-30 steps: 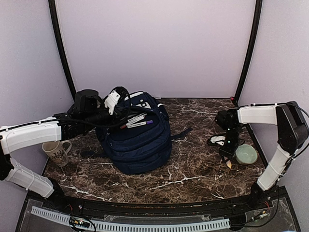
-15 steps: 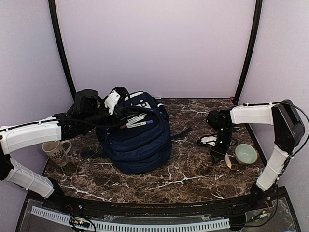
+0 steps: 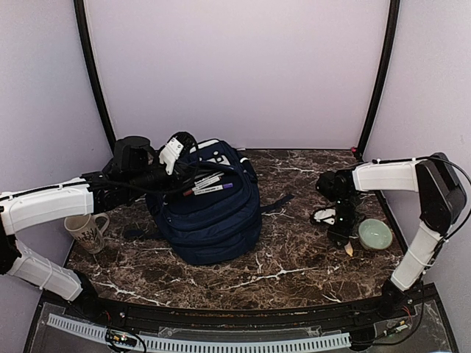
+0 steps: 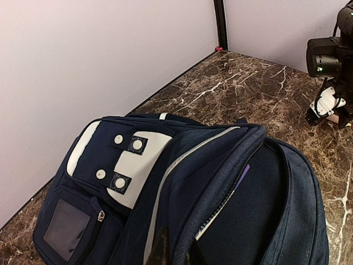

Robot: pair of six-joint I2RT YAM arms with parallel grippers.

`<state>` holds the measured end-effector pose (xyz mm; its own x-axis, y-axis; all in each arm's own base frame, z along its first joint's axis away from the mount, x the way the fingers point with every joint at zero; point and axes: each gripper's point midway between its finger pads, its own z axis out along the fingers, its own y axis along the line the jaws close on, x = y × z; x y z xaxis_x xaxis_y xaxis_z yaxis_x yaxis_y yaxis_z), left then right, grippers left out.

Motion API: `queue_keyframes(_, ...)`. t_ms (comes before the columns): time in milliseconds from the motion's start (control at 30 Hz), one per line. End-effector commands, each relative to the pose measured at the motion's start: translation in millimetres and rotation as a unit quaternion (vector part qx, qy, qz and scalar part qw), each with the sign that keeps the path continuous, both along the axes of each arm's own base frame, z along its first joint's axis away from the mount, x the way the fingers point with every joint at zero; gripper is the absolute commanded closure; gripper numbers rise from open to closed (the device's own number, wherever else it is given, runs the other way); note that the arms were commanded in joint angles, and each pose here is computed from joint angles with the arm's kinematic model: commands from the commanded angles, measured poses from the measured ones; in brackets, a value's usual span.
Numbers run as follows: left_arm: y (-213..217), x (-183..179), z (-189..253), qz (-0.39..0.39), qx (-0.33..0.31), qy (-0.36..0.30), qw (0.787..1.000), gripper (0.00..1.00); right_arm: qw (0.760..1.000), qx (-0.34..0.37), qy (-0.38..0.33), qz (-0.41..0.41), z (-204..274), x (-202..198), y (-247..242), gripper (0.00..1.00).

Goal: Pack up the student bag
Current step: Pick up the pen from the center of the board.

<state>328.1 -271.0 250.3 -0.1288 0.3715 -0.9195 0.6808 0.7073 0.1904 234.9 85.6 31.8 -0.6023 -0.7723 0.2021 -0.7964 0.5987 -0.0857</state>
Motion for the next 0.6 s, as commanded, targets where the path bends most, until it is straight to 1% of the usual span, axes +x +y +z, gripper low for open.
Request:
queue_keyframes(0,1.3,-1.5,54.3,-0.004,-0.055,-0.065,0.996,1.0,1.0,-0.027,-0.008,-0.005,-2.1,4.7,-7.6,0.47)
queue_keyframes(133,1.0,-1.7,54.7,-0.004,-0.055,-0.066,0.996,1.0,0.999,-0.05,-0.004,-0.006,-8.5,1.7,-15.7,0.45)
queue_keyframes(233,0.9,-1.2,53.3,-0.003,-0.054,-0.064,0.996,1.0,0.998,-0.062,0.016,-0.002,-16.6,-7.3,-21.1,0.42)
queue_keyframes(333,1.3,-1.1,53.2,-0.002,-0.055,-0.065,0.996,1.0,0.998,-0.046,0.039,-0.003,-22.4,-13.4,-13.6,0.41)
queue_keyframes(367,1.3,-1.0,52.7,-0.003,-0.054,-0.064,0.996,1.0,0.998,-0.034,0.049,-0.002,-23.9,-15.6,-6.8,0.43)
queue_keyframes(467,1.1,-0.6,51.6,-0.002,-0.053,-0.063,0.997,1.0,0.998,0.007,0.069,0.008,-25.1,-18.5,18.0,0.53)
queue_keyframes(567,0.6,0.0,50.4,-0.002,-0.052,-0.063,0.997,1.0,0.996,0.036,0.077,0.027,-25.6,-17.5,45.1,0.7)
